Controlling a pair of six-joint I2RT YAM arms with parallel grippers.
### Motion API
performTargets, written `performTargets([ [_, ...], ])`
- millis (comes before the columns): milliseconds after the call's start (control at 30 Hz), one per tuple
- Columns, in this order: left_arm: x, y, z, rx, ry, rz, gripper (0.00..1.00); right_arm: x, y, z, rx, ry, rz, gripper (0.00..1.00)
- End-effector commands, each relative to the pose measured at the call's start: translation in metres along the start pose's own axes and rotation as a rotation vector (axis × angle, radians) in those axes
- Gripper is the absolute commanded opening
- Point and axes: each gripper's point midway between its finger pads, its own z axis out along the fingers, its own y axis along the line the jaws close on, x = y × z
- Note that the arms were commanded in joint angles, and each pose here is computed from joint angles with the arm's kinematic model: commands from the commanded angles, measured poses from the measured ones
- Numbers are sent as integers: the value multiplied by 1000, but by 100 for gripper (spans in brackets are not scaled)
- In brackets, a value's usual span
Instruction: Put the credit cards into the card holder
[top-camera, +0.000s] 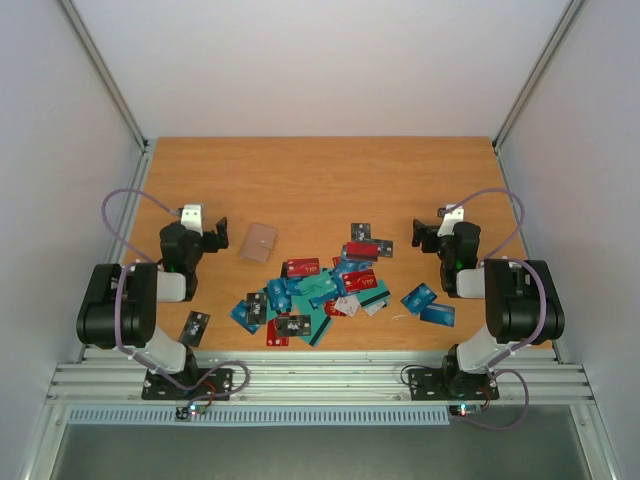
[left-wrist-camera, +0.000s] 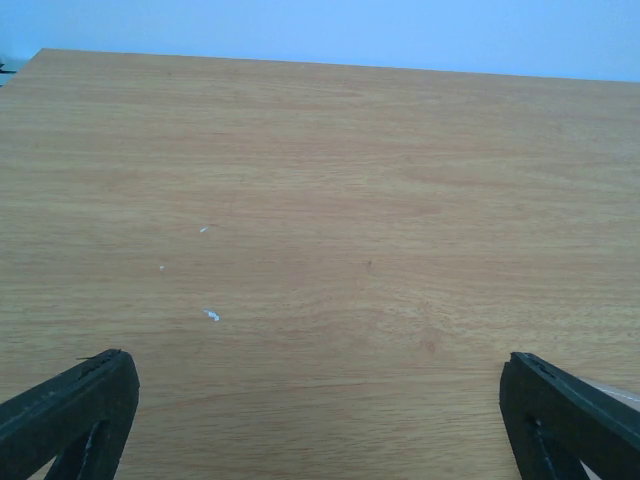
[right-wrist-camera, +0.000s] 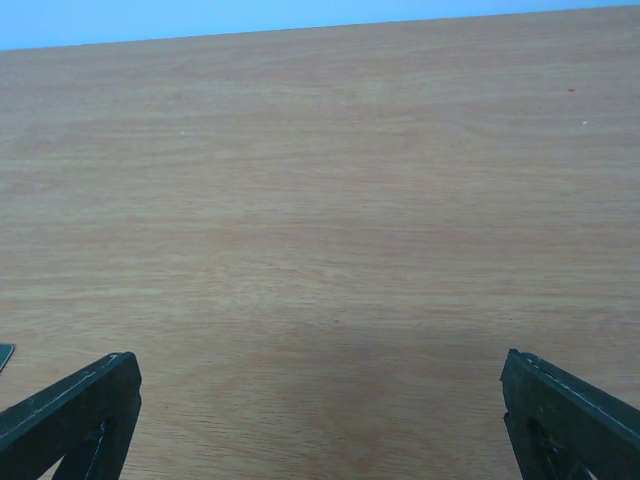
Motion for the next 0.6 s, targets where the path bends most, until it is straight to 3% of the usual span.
performTargets([
  [0,-23,0,2,-5,-77,18,99,-12,-5,0,21,-37,4,98],
  [400,-25,1,1,-6,-81,21,99,-12,-9,2,47,-29,14,98],
  [567,-37,0,-2,-13,-74,14,99,-22,-4,-12,44,-87,-10,99],
])
